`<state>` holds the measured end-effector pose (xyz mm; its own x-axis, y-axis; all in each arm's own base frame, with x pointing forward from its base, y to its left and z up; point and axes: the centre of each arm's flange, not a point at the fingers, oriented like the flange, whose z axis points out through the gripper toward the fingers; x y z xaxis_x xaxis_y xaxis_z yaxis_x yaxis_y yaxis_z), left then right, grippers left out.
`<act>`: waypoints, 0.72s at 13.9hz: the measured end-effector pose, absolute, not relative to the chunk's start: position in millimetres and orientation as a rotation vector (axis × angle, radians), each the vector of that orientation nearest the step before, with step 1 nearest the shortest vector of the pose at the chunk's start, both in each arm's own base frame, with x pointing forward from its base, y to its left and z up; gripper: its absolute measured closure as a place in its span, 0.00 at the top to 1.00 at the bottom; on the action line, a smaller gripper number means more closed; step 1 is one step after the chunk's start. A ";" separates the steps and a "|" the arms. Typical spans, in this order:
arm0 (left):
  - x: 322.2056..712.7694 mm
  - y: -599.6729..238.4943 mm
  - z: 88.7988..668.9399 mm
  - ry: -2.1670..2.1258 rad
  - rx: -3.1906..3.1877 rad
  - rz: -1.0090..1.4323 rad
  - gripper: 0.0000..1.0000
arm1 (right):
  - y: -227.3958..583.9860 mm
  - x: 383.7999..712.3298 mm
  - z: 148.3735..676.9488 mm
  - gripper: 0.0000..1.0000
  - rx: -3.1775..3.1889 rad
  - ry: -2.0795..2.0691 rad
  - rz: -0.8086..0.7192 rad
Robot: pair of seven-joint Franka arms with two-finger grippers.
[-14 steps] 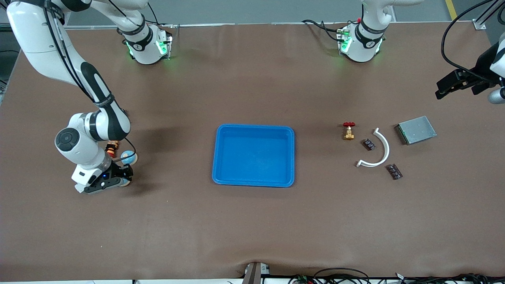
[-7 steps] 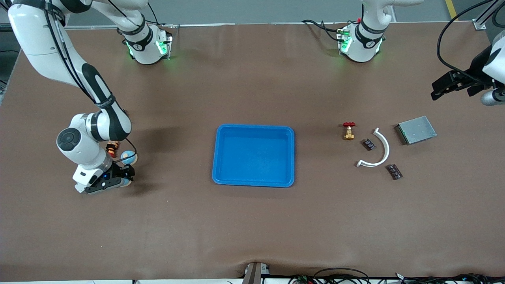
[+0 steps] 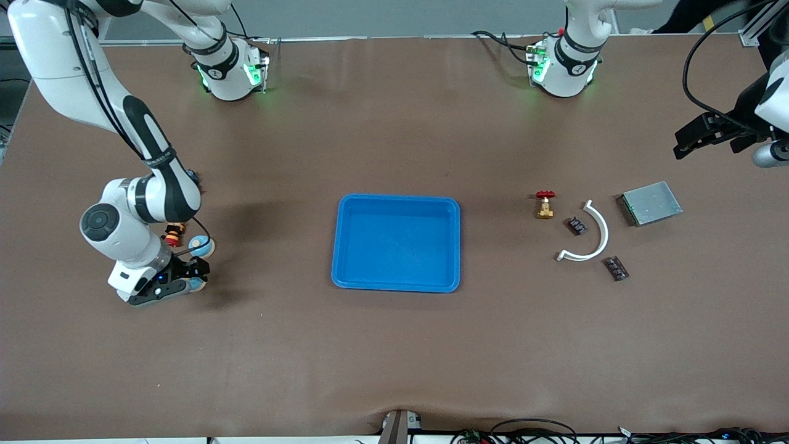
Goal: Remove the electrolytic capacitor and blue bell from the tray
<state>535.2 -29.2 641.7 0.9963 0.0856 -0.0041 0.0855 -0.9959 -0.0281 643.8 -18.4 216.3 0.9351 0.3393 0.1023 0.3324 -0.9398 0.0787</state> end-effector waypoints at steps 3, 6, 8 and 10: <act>534.1 -29.1 644.6 -0.134 -3.111 0.012 1.00 | -26.3 644.6 255.8 1.00 3.074 0.449 0.113; 528.8 -28.9 638.7 -0.134 -3.104 0.093 1.00 | -40.4 630.2 317.5 1.00 3.147 0.344 -0.011; 528.6 -32.1 637.9 -0.123 -3.104 0.097 1.00 | -46.4 616.0 365.3 1.00 3.157 0.319 -0.057; 527.4 -46.2 638.0 -0.083 -3.103 0.096 1.00 | -46.4 599.6 409.0 1.00 3.164 0.300 -0.085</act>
